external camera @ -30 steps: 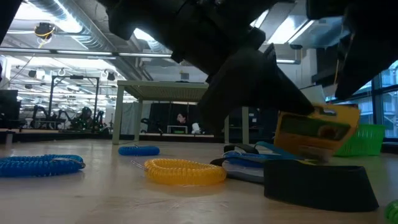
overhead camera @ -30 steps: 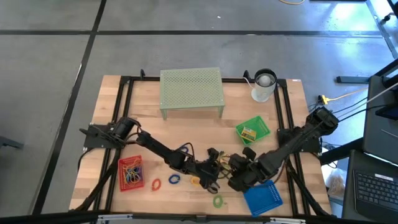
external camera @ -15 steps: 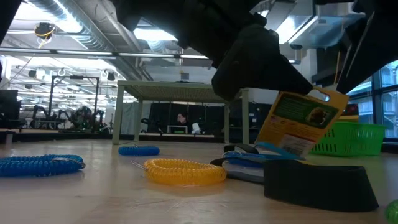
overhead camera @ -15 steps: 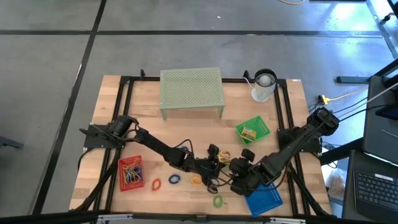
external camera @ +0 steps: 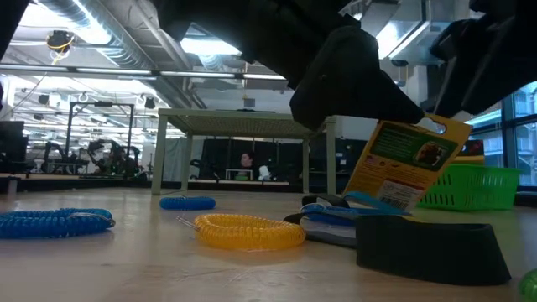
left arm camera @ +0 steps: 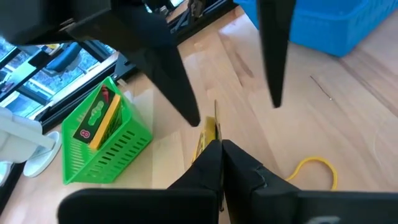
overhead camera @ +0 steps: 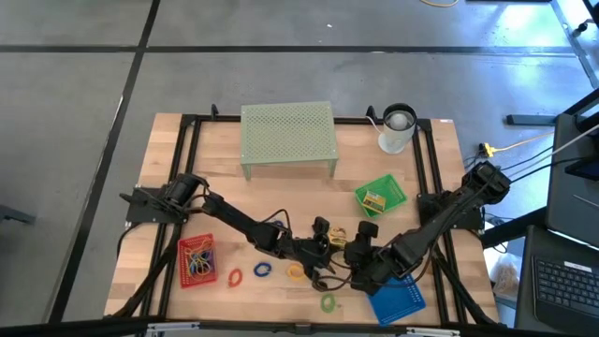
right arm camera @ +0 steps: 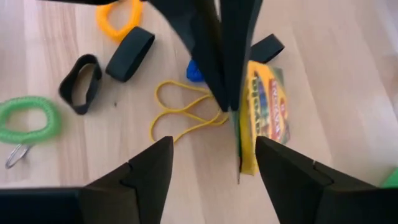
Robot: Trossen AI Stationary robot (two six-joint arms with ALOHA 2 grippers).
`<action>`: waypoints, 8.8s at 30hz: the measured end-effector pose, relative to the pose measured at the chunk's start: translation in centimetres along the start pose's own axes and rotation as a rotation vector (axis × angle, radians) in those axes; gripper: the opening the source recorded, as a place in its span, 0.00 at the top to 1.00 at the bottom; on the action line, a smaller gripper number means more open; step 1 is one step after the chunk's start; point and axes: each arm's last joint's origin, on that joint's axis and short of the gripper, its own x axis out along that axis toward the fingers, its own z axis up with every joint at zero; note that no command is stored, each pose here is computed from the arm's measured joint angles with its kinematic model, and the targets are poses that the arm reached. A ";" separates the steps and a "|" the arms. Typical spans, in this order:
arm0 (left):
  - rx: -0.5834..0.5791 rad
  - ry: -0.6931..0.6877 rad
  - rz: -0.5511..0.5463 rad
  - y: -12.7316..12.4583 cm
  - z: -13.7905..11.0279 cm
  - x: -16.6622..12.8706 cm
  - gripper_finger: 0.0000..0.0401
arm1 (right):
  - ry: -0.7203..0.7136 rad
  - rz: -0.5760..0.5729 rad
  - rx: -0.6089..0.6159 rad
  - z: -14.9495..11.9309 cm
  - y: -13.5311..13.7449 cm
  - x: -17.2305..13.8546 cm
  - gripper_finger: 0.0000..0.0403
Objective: Pick & Place Office Desk Supplies
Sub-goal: Put the crayon box into the green bin, then put the black rubber band into the red bin
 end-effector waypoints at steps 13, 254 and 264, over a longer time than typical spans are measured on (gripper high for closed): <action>-0.045 -0.085 0.024 0.3 0.9 -0.1 0.99 | -0.020 -0.034 0.059 0.1 -0.1 0.2 0.56; -0.332 0.158 -0.071 -3.2 4.2 -10.4 0.67 | -0.280 0.285 -0.178 7.1 0.6 3.0 0.98; -0.347 0.162 -0.046 -2.7 4.0 -10.0 0.73 | -0.278 0.283 -0.161 7.1 0.6 3.1 0.98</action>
